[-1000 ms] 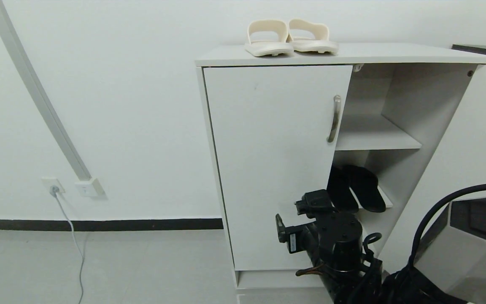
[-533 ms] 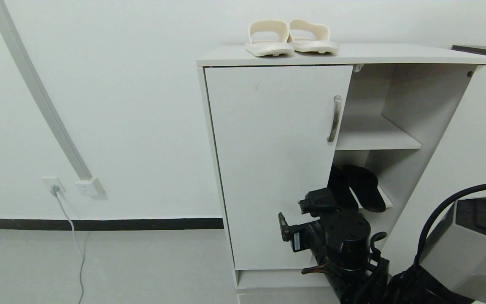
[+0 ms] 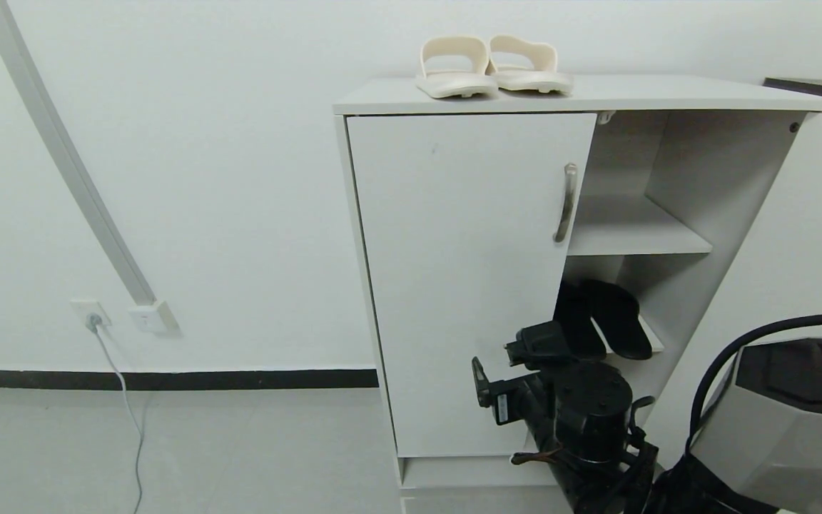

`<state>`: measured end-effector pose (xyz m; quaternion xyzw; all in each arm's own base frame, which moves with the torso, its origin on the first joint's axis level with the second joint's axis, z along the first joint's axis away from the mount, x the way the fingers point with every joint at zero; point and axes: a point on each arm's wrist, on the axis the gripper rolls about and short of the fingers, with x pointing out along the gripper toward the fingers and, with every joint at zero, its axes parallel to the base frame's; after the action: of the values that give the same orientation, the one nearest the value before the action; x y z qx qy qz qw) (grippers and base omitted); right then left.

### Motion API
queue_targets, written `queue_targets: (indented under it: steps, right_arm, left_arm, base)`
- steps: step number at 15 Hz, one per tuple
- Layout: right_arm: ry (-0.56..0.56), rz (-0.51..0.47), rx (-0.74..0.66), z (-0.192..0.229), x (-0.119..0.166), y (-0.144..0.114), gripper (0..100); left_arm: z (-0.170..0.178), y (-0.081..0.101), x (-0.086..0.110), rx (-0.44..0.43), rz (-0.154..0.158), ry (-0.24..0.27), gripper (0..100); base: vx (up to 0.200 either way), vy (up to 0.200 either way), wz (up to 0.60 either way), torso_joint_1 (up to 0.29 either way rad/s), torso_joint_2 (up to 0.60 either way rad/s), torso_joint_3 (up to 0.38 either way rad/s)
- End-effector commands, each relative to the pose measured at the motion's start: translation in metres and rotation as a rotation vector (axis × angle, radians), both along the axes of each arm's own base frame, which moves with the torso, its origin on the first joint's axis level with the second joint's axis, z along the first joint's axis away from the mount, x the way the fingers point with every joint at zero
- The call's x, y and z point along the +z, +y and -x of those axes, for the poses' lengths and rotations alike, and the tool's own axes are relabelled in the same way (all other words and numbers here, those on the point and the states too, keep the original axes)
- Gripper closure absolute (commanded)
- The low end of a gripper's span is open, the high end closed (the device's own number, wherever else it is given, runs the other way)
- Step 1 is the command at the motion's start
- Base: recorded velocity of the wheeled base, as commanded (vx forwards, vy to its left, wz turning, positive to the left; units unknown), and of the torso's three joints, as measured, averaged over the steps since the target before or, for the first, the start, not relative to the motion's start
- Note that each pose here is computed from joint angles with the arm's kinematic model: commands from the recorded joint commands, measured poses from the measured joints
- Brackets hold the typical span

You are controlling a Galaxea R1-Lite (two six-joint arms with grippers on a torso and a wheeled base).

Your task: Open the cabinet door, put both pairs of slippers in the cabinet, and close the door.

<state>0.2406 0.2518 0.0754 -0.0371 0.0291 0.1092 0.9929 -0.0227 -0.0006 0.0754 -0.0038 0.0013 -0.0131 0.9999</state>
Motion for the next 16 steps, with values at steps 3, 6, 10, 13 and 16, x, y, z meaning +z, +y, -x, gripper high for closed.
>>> queue_targets:
  steps: [3, 6, 10, 13, 16]
  right_arm:
    - [0.002, 0.003, -0.002, -0.0009, -0.0017, 0.0005, 0]
    - [0.003, 0.004, -0.002, -0.0007, -0.002, 0.0003, 0]
    - [0.004, 0.003, -0.001, -0.0005, -0.0023, 0.0001, 0]
    - [0.002, -0.009, -0.006, 0.0, -0.0031, -0.0021, 0]
    - [-0.004, -0.013, -0.007, 0.0004, -0.0006, -0.0041, 0]
  left_arm:
    - [0.0, 0.0, 0.0001, -0.001, 0.0, -0.001, 100]
    - [0.0, 0.0001, -0.0001, 0.0, 0.0, 0.001, 100]
    - [0.0, 0.0001, 0.0001, 0.0, 0.006, -0.001, 100]
    - [0.0, 0.0, 0.0001, 0.0, -0.002, -0.001, 100]
    - [0.0, 0.0, 0.0001, 0.0, -0.002, -0.001, 100]
  base:
    - [0.0, 0.0, 0.0, 0.006, -0.19, -0.313]
    - [0.0, 0.0, 0.0, 0.038, -0.52, -0.373]
    - [0.0, 0.0, 0.0, 0.099, -0.47, -0.353]
    - [0.0, 0.0, 0.0, 0.137, -0.46, -0.333]
    - [0.0, 0.0, 0.0, 0.157, -0.48, -0.32]
